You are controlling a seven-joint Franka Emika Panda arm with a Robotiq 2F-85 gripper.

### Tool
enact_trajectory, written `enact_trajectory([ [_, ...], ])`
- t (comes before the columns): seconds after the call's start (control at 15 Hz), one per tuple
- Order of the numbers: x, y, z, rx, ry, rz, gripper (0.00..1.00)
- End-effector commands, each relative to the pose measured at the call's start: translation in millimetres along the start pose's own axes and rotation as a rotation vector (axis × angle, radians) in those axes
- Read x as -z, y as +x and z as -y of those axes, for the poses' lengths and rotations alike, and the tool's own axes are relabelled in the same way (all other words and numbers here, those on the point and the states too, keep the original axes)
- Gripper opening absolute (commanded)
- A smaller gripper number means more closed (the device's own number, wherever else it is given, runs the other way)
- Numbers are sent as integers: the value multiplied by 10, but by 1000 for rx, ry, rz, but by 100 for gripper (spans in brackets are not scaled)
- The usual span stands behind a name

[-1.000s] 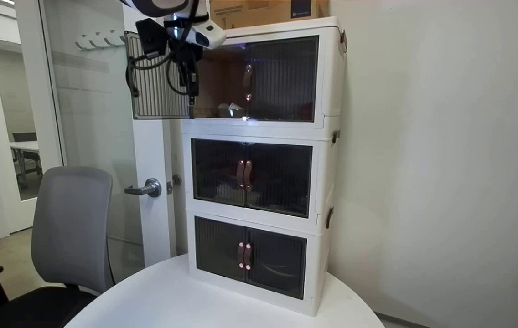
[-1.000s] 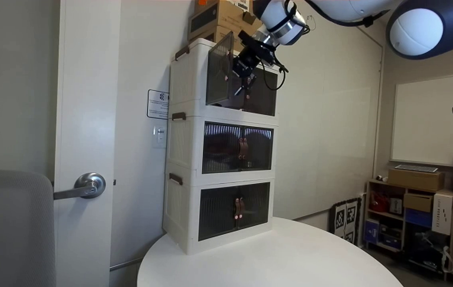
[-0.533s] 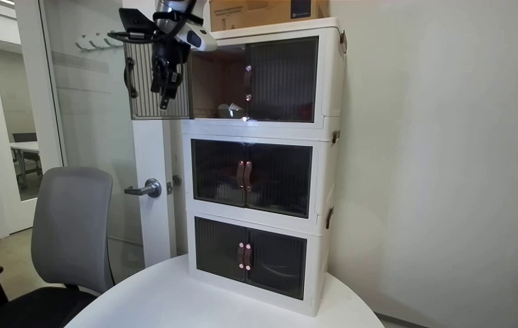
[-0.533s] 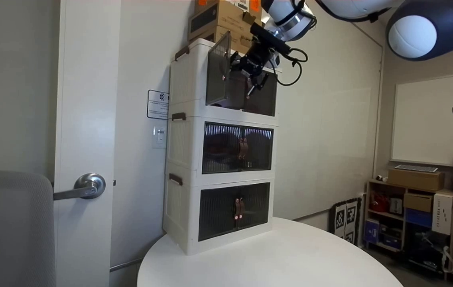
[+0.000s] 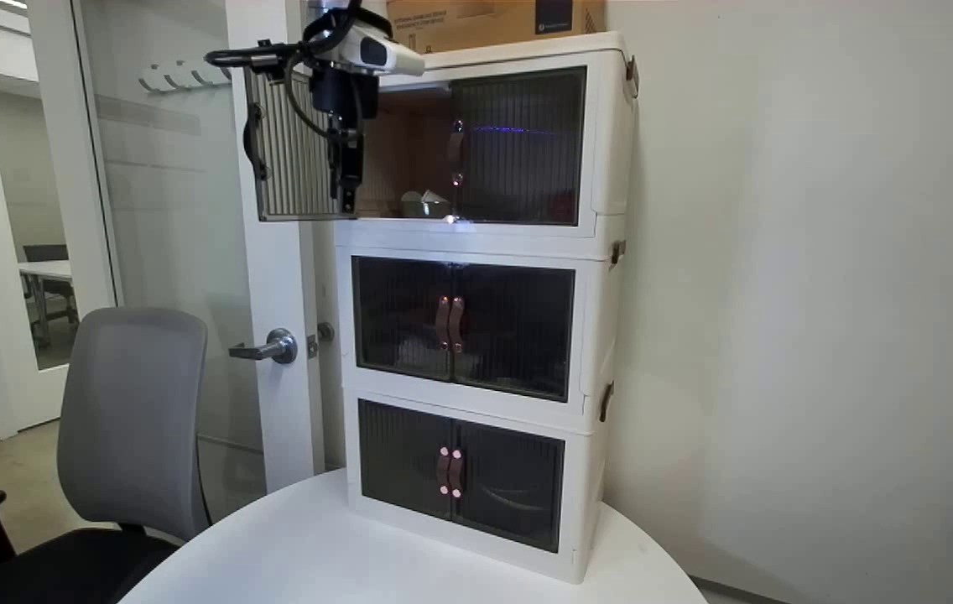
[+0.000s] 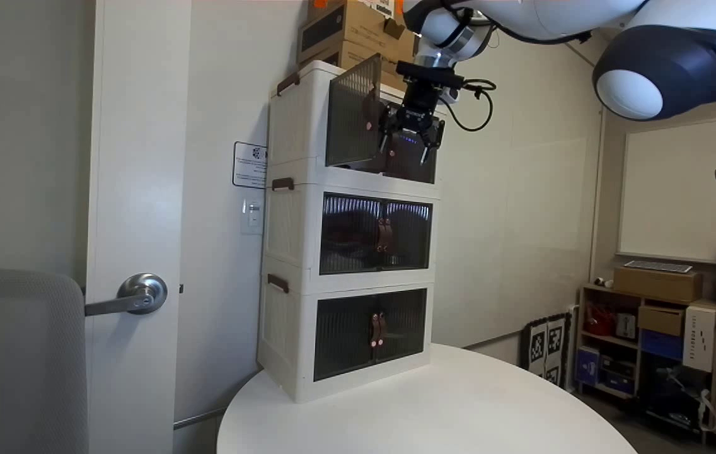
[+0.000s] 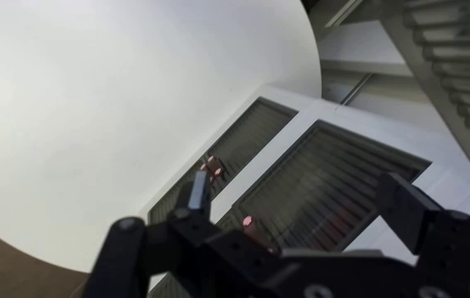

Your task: Open the doors of the top compartment of the cabinet.

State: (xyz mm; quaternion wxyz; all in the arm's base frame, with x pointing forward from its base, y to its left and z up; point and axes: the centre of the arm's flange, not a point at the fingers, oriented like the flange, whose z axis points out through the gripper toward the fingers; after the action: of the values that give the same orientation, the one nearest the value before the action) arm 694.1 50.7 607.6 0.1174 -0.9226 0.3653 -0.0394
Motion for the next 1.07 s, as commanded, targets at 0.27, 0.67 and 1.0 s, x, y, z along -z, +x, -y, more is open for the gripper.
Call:
enact_trajectory([
  [0.27, 173, 128, -75, -43, -1, -103, 100],
  [0.67, 96, 275, -63, -15, -11, -60, 100],
  [1.0, 171, 385, -78, 113, -92, -32, 100],
])
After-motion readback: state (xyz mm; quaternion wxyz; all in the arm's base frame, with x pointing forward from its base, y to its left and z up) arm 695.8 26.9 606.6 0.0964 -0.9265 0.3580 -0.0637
